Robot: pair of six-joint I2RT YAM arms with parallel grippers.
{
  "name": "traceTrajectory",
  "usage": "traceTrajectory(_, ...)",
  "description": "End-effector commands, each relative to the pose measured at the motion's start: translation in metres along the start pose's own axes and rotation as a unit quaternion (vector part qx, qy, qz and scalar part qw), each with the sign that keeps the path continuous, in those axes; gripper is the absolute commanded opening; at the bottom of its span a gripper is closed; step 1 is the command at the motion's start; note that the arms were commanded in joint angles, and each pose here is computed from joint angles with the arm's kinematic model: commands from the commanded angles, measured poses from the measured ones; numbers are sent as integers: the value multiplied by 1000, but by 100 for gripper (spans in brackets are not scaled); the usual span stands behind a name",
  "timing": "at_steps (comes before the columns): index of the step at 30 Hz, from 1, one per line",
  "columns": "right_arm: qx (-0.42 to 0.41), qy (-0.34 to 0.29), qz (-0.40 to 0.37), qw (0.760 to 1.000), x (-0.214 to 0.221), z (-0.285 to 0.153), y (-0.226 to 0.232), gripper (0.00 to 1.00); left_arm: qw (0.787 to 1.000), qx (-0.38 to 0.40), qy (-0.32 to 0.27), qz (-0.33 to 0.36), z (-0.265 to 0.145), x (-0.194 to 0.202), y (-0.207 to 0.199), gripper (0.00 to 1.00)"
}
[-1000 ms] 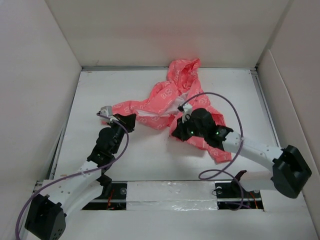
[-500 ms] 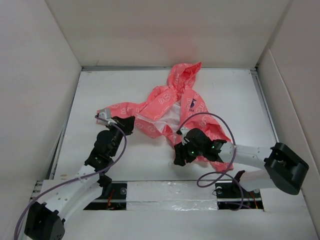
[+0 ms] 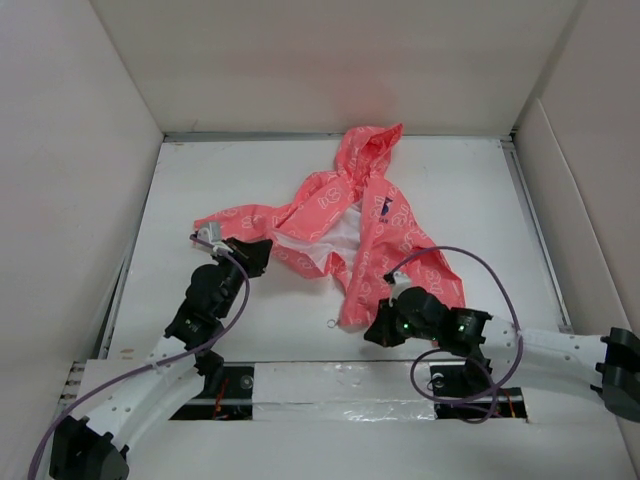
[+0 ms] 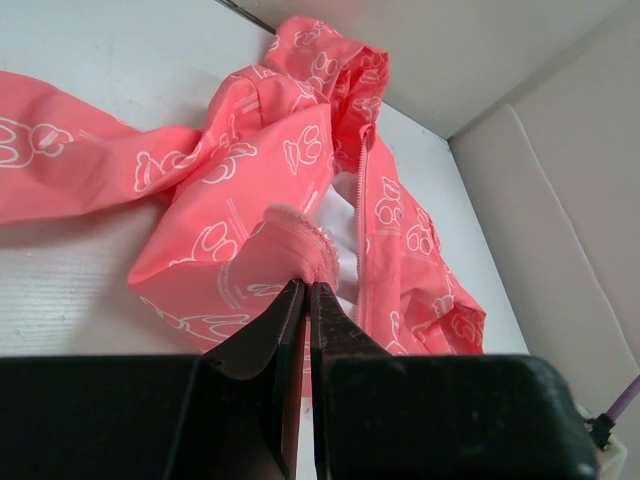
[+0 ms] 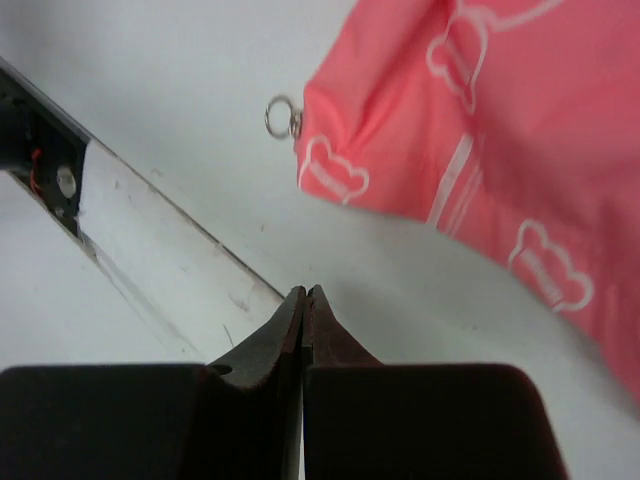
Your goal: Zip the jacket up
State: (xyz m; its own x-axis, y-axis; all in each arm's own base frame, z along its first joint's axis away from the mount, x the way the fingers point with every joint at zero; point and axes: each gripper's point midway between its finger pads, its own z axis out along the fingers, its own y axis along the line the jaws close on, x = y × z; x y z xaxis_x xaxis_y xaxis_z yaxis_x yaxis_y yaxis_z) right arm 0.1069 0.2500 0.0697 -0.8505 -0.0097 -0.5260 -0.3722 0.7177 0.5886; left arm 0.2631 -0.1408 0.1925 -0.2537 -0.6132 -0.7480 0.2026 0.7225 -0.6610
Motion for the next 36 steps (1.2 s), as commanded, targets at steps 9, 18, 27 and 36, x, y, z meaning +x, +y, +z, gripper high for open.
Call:
traceTrajectory(9, -37, -38, 77, 996, -4, 30, 59, 70, 999, 34, 0, -21, 1, -2, -16, 0)
traceTrajectory(18, 21, -125, 155, 980, -14, 54, 38, 60, 999, 44, -7, -26, -2, -6, -21, 0)
traceTrajectory(27, 112, -209, 203, 950, -23, 66, 6, 47, 998, 49, -16, -27, -10, -14, -24, 0)
traceTrajectory(36, 149, -263, 205, 931, -33, 58, -16, 42, 998, 57, -9, -25, -8, -11, -27, 0)
